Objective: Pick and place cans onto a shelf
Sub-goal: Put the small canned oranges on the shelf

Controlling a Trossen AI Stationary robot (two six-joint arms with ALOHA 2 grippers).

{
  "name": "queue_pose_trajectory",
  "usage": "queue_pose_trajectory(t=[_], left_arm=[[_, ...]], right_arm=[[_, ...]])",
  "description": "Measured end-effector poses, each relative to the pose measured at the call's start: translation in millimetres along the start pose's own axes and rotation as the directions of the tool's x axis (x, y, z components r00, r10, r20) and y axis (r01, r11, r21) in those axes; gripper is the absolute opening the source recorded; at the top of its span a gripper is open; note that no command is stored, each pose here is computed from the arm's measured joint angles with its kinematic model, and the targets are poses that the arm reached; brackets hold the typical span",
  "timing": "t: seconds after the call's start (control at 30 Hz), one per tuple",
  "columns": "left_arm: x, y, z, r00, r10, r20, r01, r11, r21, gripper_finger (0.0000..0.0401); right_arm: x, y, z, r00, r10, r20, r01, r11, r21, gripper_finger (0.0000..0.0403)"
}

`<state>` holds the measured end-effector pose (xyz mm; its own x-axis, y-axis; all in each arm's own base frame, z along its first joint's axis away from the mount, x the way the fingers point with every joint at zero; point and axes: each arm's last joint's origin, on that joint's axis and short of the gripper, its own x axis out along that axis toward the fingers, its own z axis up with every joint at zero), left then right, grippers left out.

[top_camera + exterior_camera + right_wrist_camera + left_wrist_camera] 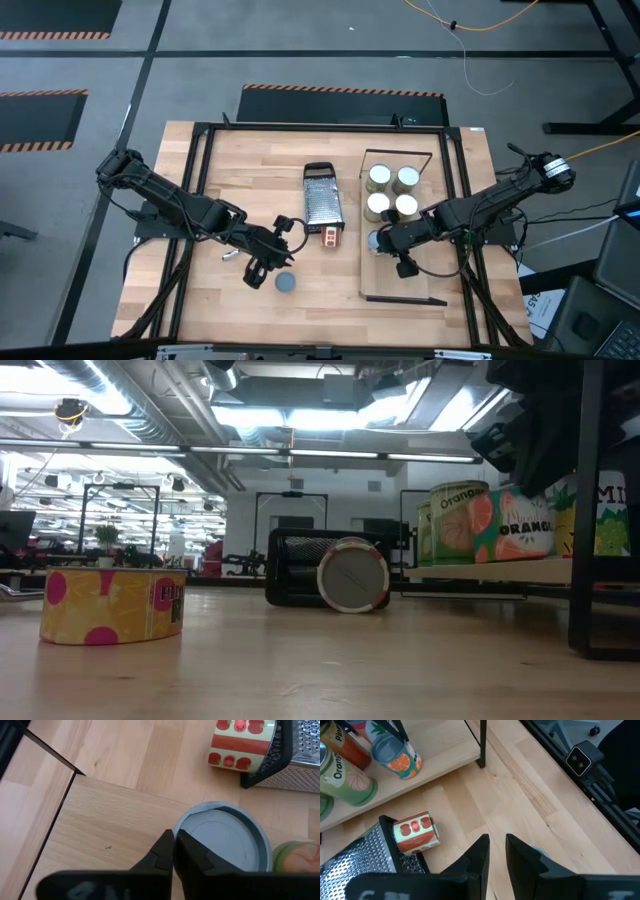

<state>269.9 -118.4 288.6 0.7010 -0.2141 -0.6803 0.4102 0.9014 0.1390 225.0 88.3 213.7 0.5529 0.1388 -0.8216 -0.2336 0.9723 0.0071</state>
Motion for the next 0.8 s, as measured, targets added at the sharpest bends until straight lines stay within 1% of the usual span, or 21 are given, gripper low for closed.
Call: queue_pose_trajectory(t=[0.53, 0.8], left_arm=[[0.0, 0.0, 0.0, 1.0, 0.0, 0.0, 0.0, 1.0, -0.001, 0.0055], [0.0, 0.0, 0.0, 1.0, 0.0, 0.0, 0.0, 1.0, -0.001, 0.0055]], right_arm=[[0.0, -0.2, -1.0, 1.0, -0.002, -0.011, 0.002, 1.0, 0.002, 0.005], [0.0, -0.3, -2.2, 1.0, -0.004, -0.023, 0.004, 1.0, 0.003, 0.009]])
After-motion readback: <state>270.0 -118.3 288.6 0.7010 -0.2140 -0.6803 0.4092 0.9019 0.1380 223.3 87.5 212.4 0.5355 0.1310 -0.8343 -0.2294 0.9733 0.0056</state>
